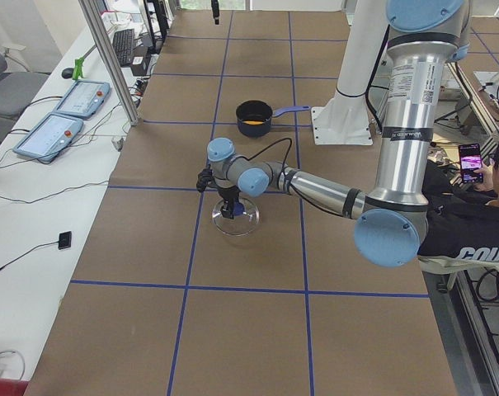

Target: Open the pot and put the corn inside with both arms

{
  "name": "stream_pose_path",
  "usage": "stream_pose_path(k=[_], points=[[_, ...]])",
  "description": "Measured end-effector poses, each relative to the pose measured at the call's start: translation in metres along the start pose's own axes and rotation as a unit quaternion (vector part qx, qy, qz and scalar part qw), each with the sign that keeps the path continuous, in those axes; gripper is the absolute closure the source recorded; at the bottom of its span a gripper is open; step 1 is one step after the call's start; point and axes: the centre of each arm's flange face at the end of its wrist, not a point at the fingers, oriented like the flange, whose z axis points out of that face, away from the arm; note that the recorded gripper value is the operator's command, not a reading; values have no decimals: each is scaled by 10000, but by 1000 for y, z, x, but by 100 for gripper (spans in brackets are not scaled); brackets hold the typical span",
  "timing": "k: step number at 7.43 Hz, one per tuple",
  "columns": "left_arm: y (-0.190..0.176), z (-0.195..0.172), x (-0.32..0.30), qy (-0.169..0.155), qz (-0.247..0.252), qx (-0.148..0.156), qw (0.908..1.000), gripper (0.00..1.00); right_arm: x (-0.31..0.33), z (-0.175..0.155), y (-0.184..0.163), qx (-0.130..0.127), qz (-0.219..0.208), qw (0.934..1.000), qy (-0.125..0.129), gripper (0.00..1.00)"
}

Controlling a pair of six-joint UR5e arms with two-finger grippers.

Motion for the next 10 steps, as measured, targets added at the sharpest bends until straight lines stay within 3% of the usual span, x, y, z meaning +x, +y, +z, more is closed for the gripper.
stream_pose_path(k=[4, 8, 10], points=[[-2, 11, -6, -45, -66, -88, 9999, 43, 77, 2, 45, -55, 355, 9992, 201, 0], [-5, 17, -9, -69, -102, -138, 9998, 42, 88, 9, 57, -131, 461, 9985, 266, 0], [-11, 19, -6, -66, -109, -135, 9998, 34, 89, 10, 58, -142, 472, 9984, 267, 0]])
